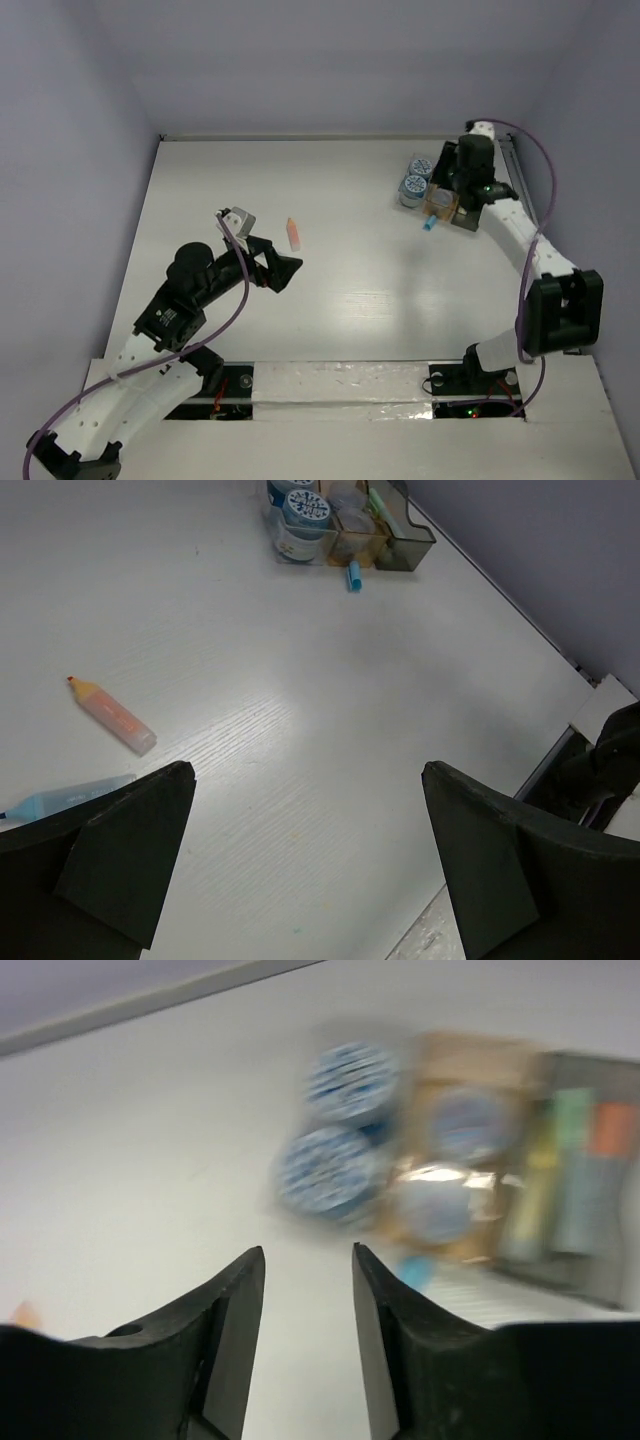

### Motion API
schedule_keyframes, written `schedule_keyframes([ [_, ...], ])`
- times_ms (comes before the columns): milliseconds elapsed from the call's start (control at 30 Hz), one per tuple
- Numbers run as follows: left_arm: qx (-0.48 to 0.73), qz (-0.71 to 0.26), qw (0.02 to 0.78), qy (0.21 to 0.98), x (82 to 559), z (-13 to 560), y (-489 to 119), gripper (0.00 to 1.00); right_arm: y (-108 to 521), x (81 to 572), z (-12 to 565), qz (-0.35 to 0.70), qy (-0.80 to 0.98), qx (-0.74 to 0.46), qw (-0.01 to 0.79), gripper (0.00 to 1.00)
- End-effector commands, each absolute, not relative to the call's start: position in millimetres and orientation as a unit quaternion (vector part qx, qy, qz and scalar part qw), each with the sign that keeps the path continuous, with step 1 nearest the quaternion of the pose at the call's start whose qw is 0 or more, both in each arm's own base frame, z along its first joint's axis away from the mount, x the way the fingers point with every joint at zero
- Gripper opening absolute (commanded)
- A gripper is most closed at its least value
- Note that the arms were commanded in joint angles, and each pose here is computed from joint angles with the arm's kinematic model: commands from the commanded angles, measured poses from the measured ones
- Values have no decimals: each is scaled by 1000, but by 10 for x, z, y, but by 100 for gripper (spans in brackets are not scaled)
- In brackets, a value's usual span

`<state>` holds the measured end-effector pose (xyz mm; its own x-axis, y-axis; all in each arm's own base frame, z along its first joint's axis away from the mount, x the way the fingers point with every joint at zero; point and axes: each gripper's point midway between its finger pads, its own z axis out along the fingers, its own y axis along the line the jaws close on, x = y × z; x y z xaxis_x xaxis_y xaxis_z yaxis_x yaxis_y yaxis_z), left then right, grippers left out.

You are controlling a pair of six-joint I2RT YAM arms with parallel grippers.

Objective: Sort the stationery into containers
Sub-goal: Place the pen in the storage box, then pick up the pen from the center of the board.

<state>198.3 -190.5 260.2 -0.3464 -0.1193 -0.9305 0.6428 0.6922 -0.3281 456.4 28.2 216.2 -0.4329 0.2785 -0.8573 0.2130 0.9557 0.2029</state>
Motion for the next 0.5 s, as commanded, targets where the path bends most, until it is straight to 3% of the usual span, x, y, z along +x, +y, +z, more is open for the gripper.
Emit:
schedule_keyframes([
  [0, 174, -350, 572, 721, 2042, 2863, -1889, 96, 765, 4153, 1811, 74, 863, 123, 484, 45],
  [133, 178, -353, 567, 723, 2050, 2839, -1921, 96, 705, 3939, 1433, 72, 869, 156, 464, 44],
  [233, 180, -354, 563, 725, 2058, 2819, -1935, 96, 753, 3895, 1246, 83, 878, 160, 444, 55],
  [300, 176, -352, 563, 727, 2077, 2812, -1921, 96, 1083, 3903, 1202, 126, 881, 122, 439, 59],
  [467, 154, -336, 581, 725, 2143, 2878, -1814, 95, 2155, 3741, 1185, 174, 888, -46, 423, 59],
])
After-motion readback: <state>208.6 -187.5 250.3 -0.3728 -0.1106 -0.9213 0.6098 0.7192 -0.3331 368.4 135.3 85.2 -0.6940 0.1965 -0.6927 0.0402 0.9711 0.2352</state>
